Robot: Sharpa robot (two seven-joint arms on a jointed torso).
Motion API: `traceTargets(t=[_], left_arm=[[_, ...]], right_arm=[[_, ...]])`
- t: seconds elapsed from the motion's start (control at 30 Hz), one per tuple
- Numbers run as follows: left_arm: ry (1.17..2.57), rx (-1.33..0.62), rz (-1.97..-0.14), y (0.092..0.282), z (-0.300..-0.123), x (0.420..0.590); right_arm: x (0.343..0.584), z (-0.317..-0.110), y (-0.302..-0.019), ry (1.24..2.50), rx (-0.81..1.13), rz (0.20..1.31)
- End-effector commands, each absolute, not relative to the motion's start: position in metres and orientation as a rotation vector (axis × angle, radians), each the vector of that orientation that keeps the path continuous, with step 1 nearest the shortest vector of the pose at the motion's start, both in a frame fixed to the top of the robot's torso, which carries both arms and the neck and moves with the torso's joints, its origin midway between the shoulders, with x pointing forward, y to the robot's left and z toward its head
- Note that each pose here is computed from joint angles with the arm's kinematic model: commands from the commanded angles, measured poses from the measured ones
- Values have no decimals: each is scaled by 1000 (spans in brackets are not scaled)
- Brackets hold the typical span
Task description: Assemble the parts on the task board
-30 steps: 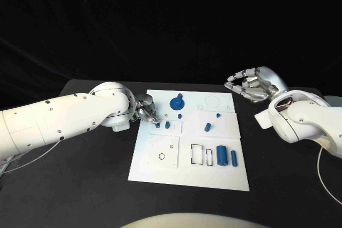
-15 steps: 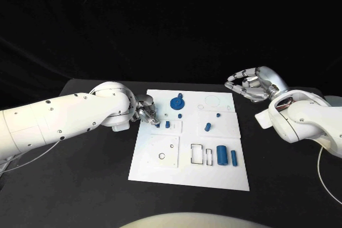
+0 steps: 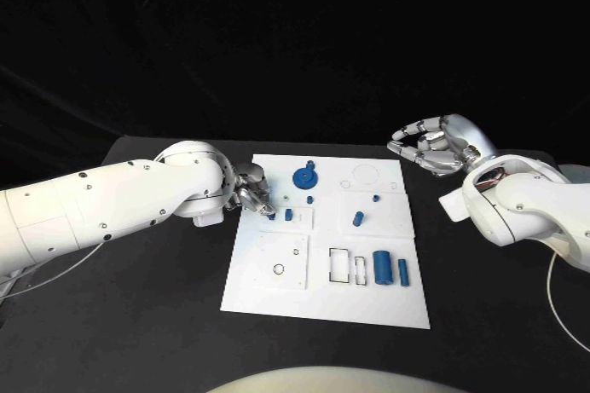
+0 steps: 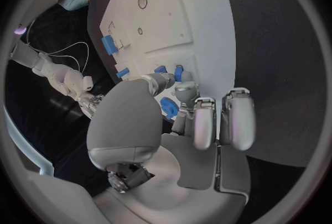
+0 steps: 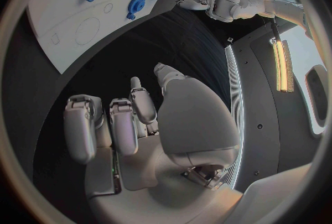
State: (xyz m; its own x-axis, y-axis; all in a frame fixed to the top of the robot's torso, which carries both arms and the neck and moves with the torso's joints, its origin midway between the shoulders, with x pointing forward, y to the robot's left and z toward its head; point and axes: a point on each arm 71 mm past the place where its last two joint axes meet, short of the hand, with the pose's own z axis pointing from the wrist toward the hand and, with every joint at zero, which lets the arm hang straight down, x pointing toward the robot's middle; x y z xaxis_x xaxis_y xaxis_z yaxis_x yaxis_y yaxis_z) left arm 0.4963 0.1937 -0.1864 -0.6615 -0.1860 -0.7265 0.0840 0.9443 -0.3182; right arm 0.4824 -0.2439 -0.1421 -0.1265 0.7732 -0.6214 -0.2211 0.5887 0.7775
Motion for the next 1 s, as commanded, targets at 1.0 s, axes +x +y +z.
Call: traceTargets(t=[1.0], left_arm=[[2312,-65,-417,189,-192,497]], right_arm=[[482,-143,-242,1464,485,925]])
